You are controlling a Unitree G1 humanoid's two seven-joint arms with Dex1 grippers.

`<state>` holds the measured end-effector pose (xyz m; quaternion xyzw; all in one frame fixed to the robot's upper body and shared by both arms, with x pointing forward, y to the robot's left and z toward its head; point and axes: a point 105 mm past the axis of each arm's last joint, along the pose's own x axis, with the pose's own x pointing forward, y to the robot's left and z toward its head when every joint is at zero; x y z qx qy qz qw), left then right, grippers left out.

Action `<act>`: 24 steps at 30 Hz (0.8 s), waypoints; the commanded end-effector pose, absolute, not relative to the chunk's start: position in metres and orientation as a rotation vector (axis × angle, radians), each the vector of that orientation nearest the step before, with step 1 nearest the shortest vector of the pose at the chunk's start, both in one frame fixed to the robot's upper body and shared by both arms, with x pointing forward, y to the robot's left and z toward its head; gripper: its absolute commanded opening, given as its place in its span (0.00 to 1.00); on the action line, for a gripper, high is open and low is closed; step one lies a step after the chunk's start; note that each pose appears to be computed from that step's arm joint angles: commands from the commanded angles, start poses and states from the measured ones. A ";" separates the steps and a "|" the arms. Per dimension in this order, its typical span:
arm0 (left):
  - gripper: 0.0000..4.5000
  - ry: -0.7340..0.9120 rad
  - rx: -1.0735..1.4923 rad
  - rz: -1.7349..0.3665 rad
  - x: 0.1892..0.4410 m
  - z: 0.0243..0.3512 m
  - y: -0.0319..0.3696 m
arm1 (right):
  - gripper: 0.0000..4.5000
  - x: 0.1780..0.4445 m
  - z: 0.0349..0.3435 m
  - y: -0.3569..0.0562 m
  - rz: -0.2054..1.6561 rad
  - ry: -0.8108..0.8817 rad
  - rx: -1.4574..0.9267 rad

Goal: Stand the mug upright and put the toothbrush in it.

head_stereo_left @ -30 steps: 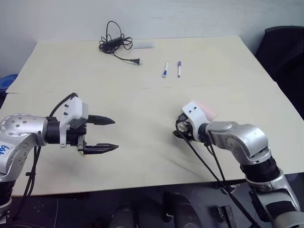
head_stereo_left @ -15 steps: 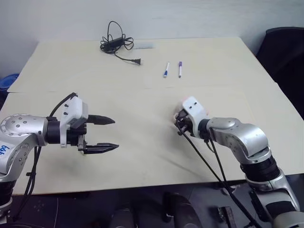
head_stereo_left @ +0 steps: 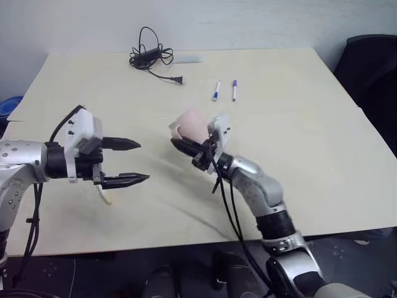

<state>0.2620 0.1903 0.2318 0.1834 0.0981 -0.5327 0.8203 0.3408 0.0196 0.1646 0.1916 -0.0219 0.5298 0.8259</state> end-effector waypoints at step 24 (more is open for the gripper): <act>1.00 0.275 0.346 -0.928 0.235 0.229 0.231 | 1.00 0.280 0.146 -0.078 1.295 0.129 -0.238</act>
